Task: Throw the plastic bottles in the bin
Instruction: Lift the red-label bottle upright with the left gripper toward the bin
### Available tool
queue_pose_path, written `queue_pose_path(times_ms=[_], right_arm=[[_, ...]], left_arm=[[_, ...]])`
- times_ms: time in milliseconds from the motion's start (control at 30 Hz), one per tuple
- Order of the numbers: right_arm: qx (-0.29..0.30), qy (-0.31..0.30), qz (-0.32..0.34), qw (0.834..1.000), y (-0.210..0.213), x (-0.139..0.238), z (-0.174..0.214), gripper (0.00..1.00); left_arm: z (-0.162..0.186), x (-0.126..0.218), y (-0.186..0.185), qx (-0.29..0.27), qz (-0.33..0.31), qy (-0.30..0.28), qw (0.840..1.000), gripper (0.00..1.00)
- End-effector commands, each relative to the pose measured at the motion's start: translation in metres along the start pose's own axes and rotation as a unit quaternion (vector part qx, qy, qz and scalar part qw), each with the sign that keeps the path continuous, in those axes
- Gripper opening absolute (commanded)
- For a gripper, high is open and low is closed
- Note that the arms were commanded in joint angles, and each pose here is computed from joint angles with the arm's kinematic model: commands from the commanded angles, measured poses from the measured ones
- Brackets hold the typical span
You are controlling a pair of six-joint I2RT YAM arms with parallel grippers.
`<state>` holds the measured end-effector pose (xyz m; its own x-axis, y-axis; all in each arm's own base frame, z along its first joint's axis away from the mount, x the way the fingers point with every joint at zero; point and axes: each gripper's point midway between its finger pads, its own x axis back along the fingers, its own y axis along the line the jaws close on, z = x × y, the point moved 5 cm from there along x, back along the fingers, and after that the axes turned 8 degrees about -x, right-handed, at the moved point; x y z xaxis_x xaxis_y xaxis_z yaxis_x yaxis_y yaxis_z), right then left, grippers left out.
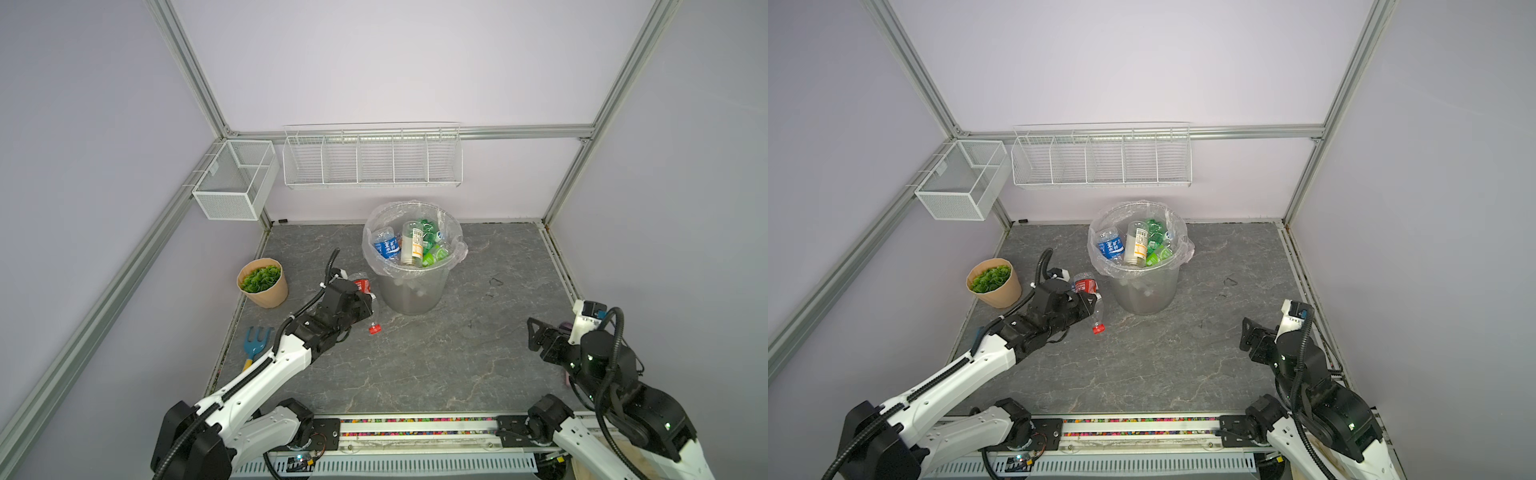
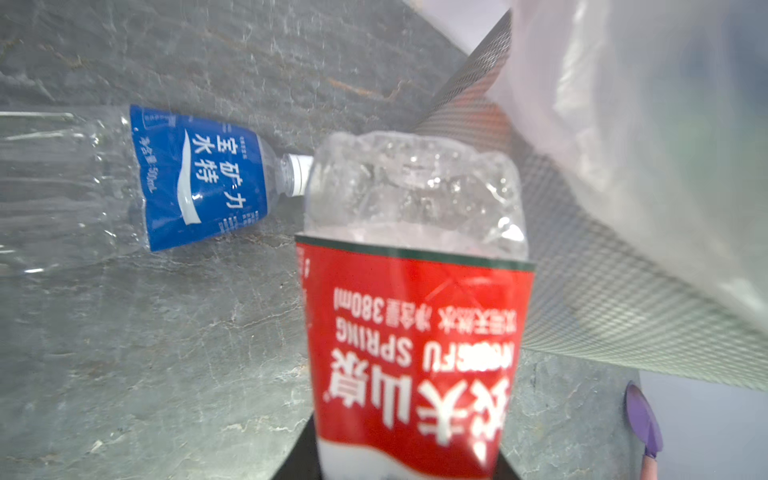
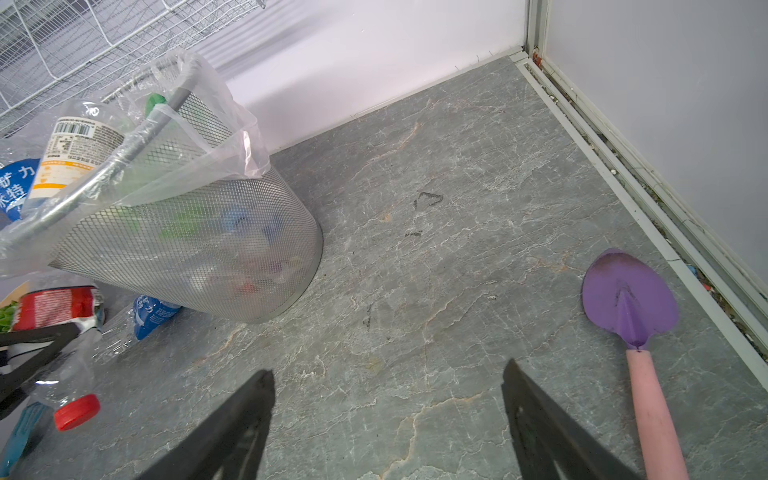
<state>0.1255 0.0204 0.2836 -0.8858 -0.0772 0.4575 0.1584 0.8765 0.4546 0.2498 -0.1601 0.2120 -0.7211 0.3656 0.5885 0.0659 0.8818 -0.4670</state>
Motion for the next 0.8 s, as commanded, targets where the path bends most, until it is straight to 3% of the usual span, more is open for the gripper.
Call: queue_pose_path(times_ms=[0,400,767], right_arm=[[-0.012,-0.007,-0.003,1.000,-0.002,0.002,0.000,0.88],[-0.015,-0.001,0.002,1.000,-0.007,0.005,0.004,0.89],[-0.022,0.000,0.001,1.000,-0.008,0.005,0.005,0.88]], left_arm=[[-0.022,0.025,-0.006,-0.006,0.007,-0.048,0.999,0.22],[-0.071,0.102,-0.029,-0.018,0.062,-0.155,0.986,0.19],[-0.097,0.141,-0.056,-0.048,0.136,-0.213,0.966,0.18]])
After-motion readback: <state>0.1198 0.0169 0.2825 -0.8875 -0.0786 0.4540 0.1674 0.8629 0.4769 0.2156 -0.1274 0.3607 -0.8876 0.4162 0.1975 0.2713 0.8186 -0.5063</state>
